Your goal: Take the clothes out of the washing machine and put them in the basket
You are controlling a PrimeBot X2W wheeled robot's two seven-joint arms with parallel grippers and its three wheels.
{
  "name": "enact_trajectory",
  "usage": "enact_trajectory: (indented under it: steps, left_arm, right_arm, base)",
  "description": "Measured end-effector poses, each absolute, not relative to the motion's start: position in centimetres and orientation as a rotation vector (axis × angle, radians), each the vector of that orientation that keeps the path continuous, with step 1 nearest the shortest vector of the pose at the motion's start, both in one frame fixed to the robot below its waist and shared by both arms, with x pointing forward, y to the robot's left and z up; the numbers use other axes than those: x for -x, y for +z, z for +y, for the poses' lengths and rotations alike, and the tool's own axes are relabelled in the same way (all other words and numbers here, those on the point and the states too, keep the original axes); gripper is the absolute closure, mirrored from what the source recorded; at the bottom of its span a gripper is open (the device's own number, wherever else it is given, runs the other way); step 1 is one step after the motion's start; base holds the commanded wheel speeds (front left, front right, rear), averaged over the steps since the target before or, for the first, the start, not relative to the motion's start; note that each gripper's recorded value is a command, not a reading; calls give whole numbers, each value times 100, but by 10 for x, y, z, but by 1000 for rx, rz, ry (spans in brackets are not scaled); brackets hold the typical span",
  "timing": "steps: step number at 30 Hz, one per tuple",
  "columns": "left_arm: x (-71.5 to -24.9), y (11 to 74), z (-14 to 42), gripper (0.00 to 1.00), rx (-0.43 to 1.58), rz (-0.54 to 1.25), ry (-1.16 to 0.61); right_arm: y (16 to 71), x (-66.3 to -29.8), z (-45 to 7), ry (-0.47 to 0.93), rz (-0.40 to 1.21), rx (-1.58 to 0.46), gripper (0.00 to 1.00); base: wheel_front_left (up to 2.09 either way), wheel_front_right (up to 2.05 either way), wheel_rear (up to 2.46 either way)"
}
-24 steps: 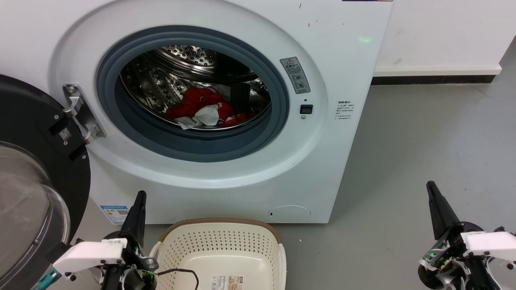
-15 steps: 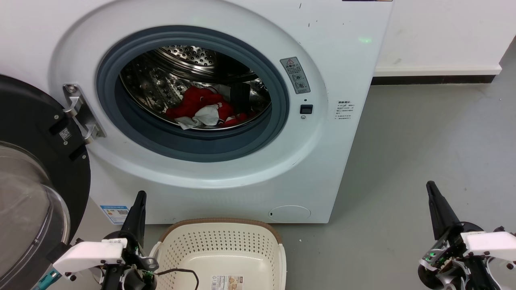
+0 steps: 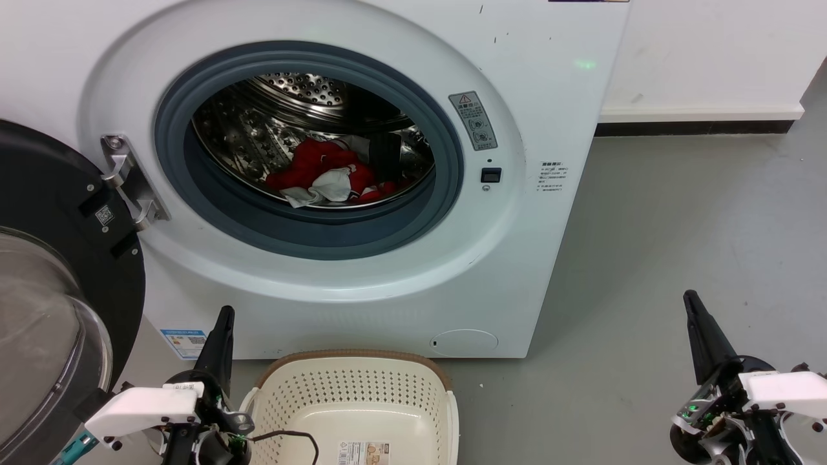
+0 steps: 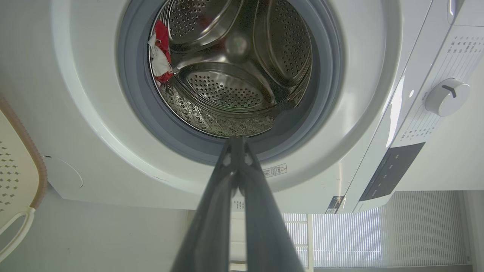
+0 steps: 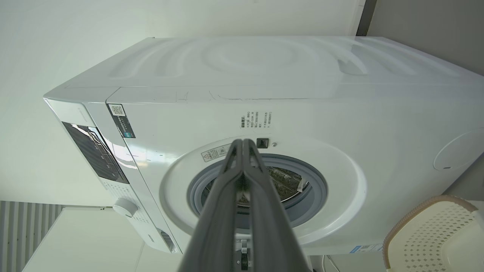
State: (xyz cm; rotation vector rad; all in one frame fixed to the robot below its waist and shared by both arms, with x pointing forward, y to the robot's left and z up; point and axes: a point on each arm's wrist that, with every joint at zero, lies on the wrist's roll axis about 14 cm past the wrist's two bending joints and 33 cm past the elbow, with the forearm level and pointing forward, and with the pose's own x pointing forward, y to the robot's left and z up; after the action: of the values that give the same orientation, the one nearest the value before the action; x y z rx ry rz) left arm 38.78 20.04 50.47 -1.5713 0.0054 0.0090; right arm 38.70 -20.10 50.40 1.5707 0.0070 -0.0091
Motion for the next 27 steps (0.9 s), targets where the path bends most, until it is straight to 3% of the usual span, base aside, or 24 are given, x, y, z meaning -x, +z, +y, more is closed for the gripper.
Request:
enact_trajectory:
  steps: [6,7,18,27]
  left_arm:
    - [-387,501,200,100,1574,13,19]
    - [-384,495,200,0,1576,27,33]
    - [-382,493,193,0,1518,31,41]
    - [-386,508,192,0,1318,-6,10]
  right_arm:
    - [501,-386,-201,-17,15,-1572,100]
    - [496,-384,-201,-30,26,-1574,0]
    - [492,-379,-197,-45,27,-1509,0]
    - [501,-381,-196,-30,4,-1274,0]
  base:
    - [0,0,0]
    - [0,0,0]
    - [0,0,0]
    - [0,0,0]
